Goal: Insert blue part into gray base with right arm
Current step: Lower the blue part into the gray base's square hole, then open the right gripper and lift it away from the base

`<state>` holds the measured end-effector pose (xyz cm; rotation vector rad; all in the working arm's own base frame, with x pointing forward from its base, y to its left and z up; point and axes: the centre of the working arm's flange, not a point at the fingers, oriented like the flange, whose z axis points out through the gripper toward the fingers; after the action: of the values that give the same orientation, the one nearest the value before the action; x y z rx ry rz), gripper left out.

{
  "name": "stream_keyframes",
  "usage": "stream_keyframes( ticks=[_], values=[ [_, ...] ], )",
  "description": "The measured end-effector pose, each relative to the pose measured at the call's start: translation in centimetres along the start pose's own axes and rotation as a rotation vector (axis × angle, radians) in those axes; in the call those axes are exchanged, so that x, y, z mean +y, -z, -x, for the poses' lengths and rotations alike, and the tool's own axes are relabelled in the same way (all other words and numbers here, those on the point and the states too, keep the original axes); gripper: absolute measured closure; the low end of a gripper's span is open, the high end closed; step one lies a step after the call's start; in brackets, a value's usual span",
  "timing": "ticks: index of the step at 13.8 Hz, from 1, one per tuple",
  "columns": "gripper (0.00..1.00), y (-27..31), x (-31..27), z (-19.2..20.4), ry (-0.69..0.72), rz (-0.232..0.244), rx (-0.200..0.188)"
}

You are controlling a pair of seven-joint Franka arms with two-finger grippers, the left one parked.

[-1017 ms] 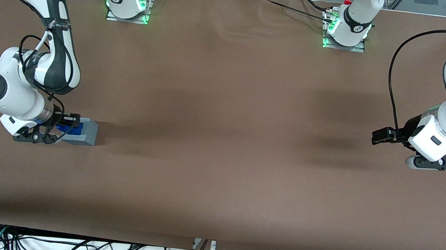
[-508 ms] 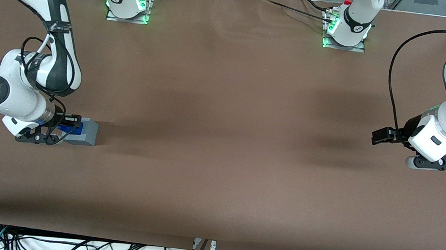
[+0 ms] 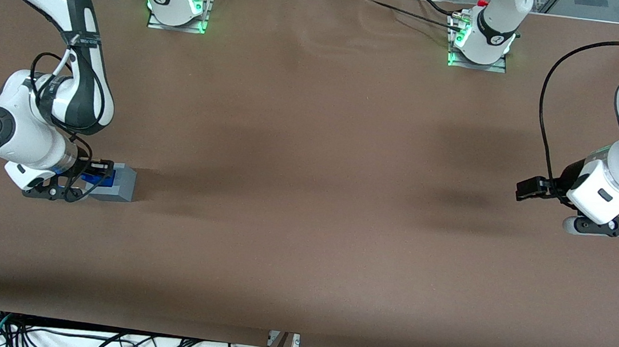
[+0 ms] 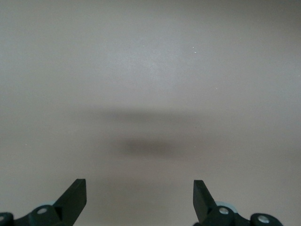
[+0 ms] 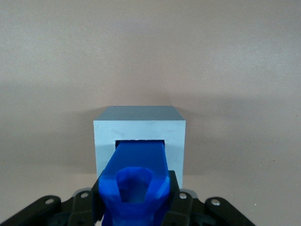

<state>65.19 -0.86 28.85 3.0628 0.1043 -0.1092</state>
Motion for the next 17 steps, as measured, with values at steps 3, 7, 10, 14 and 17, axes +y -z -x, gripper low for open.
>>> stream_keyframes(
  ticks=[3, 7, 10, 14, 17],
  values=[
    [0.28, 0.4, -0.2, -0.2, 0.004, -0.001, 0.009],
    [0.00, 1.9, -0.3, -0.5, 0.006, -0.004, 0.027],
    [0.00, 7.2, -0.1, 0.4, 0.005, -0.033, 0.014],
    [0.00, 18.3, 0.5, 2.8, 0.013, -0.079, -0.031],
    [0.00, 26.3, 0.0, 4.5, 0.035, -0.092, -0.047]
  ],
)
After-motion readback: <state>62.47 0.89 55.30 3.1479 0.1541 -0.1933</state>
